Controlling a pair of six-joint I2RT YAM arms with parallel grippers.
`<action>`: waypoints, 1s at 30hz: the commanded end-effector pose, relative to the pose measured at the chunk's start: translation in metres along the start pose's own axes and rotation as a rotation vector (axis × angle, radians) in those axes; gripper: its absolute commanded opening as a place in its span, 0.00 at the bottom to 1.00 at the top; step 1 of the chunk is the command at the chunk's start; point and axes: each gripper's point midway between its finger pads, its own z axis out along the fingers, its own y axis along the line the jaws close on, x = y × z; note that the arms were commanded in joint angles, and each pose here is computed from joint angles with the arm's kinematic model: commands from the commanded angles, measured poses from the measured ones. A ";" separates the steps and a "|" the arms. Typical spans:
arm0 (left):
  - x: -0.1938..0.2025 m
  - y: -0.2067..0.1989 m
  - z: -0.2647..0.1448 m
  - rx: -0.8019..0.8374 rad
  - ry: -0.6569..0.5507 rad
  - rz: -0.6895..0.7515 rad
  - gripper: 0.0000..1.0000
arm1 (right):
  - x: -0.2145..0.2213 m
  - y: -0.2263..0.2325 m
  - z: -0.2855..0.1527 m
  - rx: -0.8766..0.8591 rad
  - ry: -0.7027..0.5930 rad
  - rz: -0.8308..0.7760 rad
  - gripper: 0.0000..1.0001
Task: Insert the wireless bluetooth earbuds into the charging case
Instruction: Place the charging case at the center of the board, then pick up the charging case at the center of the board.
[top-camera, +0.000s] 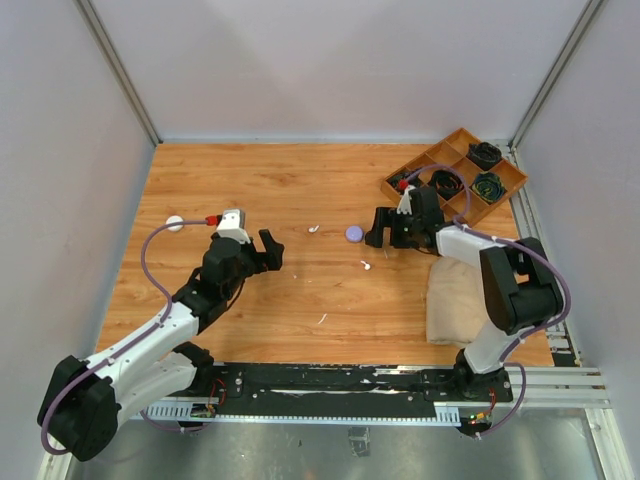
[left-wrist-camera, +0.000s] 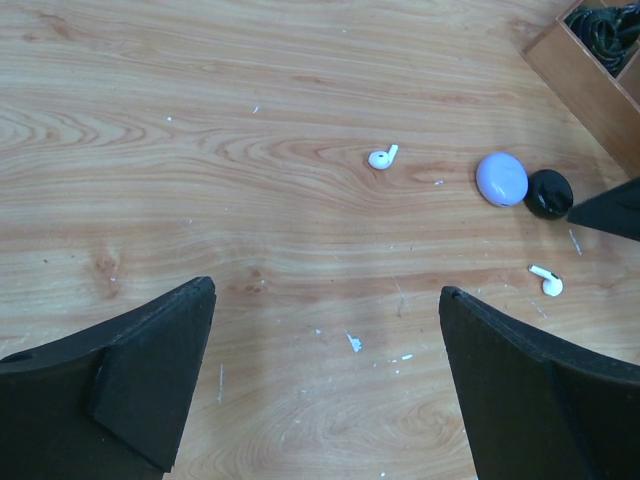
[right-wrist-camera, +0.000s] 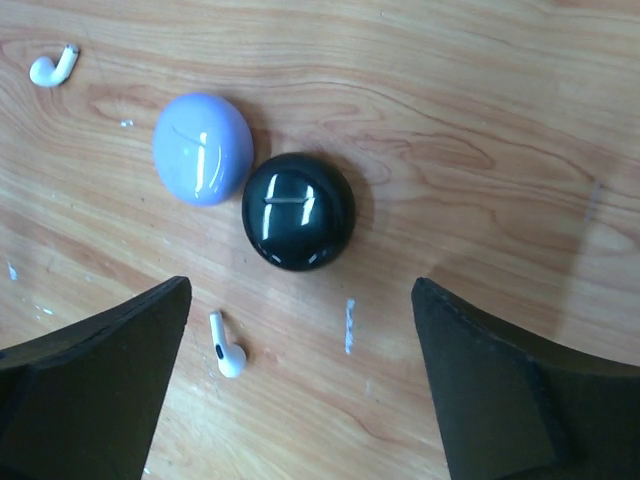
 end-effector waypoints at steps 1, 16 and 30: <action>-0.010 0.003 0.000 -0.014 -0.050 -0.012 0.99 | 0.002 -0.006 -0.026 0.082 -0.047 -0.110 0.99; -0.019 0.004 0.008 -0.072 -0.041 -0.130 0.99 | -0.027 0.018 -0.118 0.071 -0.409 -0.244 0.98; -0.044 0.062 0.017 -0.383 0.053 -0.198 0.99 | -0.014 0.052 -0.160 -0.135 -0.688 -0.375 0.99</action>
